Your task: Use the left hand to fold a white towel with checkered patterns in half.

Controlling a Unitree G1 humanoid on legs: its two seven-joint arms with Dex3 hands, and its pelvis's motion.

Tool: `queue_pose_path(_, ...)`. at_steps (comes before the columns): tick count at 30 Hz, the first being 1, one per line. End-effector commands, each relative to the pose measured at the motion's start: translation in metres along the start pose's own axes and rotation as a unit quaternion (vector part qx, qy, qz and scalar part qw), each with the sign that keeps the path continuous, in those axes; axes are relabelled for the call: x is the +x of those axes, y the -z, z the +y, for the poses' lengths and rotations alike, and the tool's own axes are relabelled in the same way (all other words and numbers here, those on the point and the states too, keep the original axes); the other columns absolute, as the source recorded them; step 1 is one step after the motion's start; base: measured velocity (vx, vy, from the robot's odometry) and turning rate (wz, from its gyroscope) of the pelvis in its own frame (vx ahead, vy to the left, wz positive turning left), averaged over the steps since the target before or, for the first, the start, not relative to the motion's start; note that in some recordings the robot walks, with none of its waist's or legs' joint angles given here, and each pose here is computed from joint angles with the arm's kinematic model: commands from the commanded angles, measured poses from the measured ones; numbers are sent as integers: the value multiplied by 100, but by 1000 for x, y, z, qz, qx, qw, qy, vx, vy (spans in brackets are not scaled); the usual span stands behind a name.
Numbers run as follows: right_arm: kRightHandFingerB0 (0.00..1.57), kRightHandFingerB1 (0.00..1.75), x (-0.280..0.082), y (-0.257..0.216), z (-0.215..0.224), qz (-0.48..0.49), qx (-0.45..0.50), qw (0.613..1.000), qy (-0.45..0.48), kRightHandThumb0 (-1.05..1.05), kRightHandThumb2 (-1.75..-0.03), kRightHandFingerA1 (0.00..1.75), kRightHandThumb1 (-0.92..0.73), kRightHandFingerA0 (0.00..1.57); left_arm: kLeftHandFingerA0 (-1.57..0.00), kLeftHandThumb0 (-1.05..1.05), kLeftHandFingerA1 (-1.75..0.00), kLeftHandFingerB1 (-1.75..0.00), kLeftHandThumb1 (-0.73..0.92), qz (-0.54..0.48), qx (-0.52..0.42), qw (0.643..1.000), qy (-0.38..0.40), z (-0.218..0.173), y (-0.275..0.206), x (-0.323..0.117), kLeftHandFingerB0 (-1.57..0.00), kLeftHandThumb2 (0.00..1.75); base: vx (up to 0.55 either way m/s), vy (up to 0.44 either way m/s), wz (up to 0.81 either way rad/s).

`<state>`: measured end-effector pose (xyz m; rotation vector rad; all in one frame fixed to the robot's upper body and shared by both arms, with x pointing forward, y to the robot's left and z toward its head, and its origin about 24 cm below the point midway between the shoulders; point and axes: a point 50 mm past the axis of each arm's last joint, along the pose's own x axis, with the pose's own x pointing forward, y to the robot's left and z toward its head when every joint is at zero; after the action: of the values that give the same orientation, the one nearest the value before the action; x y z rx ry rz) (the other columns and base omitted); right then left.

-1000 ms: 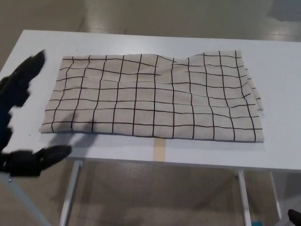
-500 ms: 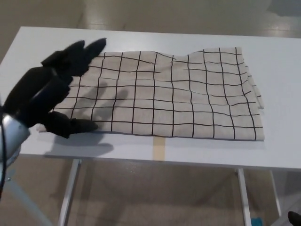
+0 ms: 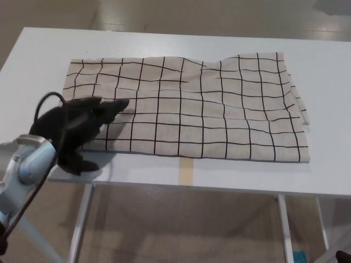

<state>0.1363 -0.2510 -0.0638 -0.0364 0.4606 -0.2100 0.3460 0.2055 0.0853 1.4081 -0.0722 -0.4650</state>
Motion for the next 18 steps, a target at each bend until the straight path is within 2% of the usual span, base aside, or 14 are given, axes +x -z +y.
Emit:
queue_pose_path(1, 30, 50, -4, 5, 0, 15, -1, 1000, 1, -55, -93, 49, -59, 23, 0, -9, 0, -7, 50, 51, 68, 996, 4, -9, 10, 6, 0, 56, 0, 0, 0)
queue_pose_path(2, 30, 50, -4, 4, 1, 15, -1, 1000, 2, -55, -93, 49, -59, 24, 0, -9, 0, -7, 47, 54, 73, 996, 4, -11, 10, 7, 0, 61, 0, 0, 0)
queue_pose_path(3, 36, 34, -4, 4, 0, 15, -2, 1000, 2, -49, -62, 36, -77, 33, 0, -11, 0, -11, 51, 54, 74, 996, 3, -11, 10, 8, 0, 55, 0, 0, 0)
queue_pose_path(5, 35, 35, -4, 4, 0, 14, -2, 1000, 2, -47, -63, 37, -77, 33, 0, -10, 0, -7, 51, 54, 80, 995, 2, -12, 11, 9, 0, 57, 0, 0, 0)
queue_pose_path(11, 35, 34, -3, 3, -1, 14, -4, 1000, 1, -47, -63, 37, -77, 33, 0, -17, 0, -15, 59, 36, 85, 996, -22, -13, 6, 13, 0, 57, 0, 0, 0)
queue_pose_path(18, 37, 35, -4, 3, -1, 12, 0, 1000, -1, -47, -63, 37, -76, 33, 0, -16, -1, -12, 58, 27, 91, 995, -32, -13, -3, 22, 0, 62, 0, 0, 0)
